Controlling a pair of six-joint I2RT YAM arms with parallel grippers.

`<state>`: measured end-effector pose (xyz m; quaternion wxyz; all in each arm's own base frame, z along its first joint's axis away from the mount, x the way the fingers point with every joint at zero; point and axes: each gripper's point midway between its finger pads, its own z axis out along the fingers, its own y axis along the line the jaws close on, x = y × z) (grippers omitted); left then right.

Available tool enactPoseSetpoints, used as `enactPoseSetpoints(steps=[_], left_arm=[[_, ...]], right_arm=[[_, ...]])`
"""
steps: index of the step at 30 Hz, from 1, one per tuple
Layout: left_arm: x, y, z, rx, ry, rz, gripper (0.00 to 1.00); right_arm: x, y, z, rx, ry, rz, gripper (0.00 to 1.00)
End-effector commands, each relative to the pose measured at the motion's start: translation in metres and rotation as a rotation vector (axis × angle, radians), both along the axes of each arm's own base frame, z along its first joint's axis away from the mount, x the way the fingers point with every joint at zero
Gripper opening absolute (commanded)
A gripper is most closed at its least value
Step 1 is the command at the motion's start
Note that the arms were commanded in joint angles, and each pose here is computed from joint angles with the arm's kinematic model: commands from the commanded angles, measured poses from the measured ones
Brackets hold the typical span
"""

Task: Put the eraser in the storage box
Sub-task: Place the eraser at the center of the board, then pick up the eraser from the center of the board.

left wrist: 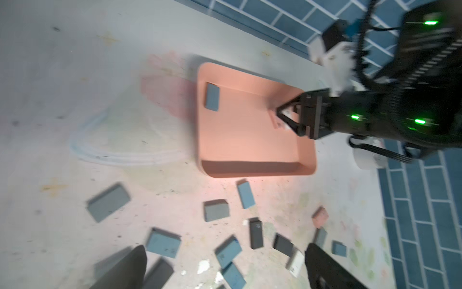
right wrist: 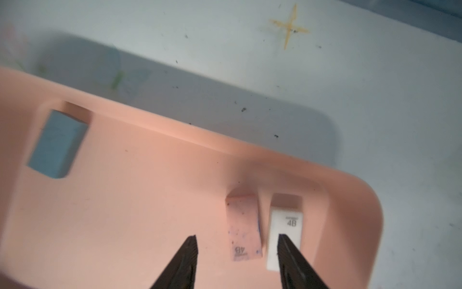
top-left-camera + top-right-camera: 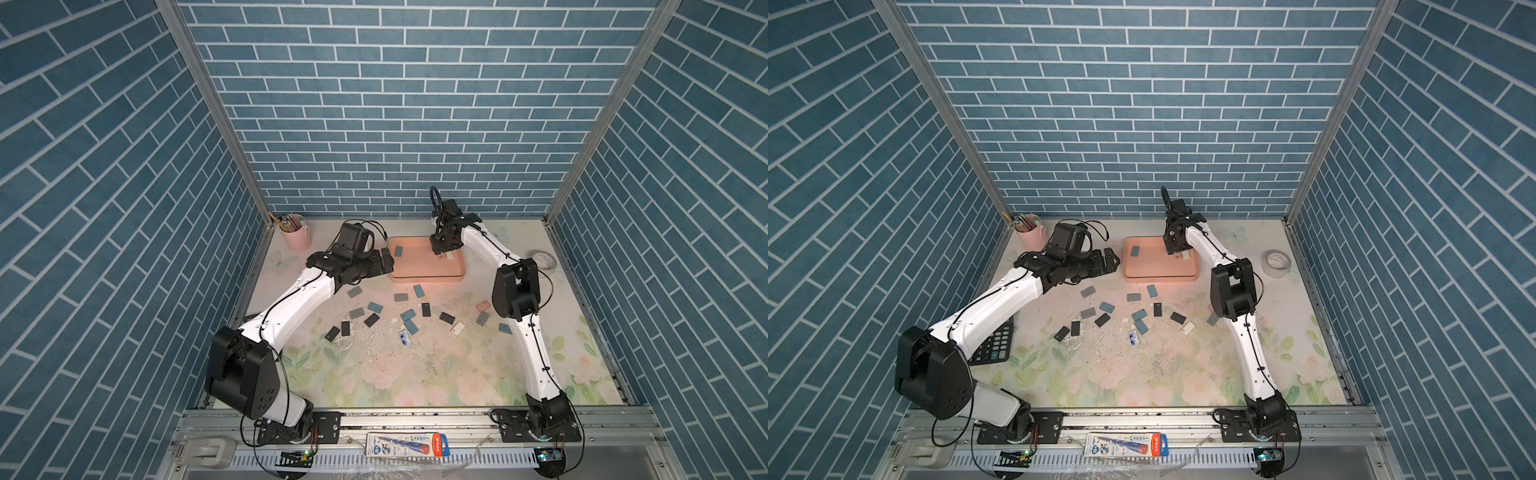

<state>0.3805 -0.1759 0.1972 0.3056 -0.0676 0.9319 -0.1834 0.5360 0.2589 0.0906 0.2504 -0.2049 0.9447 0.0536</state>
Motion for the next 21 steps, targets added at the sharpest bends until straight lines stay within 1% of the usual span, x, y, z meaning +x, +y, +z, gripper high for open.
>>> enactPoseSetpoints(steps=[1, 3, 6, 7, 8, 10, 11, 14, 17, 21], left_arm=[[-0.001, 0.054, -0.02, 0.289, 0.047, 0.106, 1.0], [0.002, 0.068, -0.031, 0.39, 0.057, 0.114, 1.0], [0.004, 0.069, -0.047, 0.458, 0.147, 0.028, 1.0], [0.007, 0.067, -0.054, 0.469, 0.161, -0.003, 1.0], [0.009, 0.064, -0.06, 0.462, 0.172, -0.025, 1.0], [0.014, 0.059, -0.078, 0.416, 0.209, -0.07, 1.0], [0.016, 0.059, -0.086, 0.401, 0.23, -0.079, 1.0], [0.018, 0.067, -0.108, 0.42, 0.304, -0.095, 1.0], [0.017, 0.074, -0.12, 0.463, 0.334, -0.101, 1.0], [0.02, 0.073, -0.137, 0.412, 0.364, -0.123, 1.0]], right_arm=[[-0.016, 0.01, 0.075, 0.074, -0.11, 0.033, 0.64], [-0.028, 0.012, 0.096, 0.11, -0.146, 0.038, 0.71], [-0.052, 0.019, 0.115, 0.175, -0.182, 0.053, 0.81], [-0.062, 0.022, 0.118, 0.194, -0.188, 0.063, 0.83], [-0.071, 0.024, 0.12, 0.208, -0.193, 0.072, 0.86], [-0.09, 0.031, 0.121, 0.24, -0.196, 0.095, 0.92], [-0.099, 0.034, 0.12, 0.249, -0.195, 0.106, 0.93], [-0.125, 0.041, 0.112, 0.261, -0.181, 0.132, 0.97], [-0.146, 0.045, 0.101, 0.268, -0.162, 0.147, 0.98], [-0.164, 0.044, 0.09, 0.272, -0.148, 0.15, 0.98]])
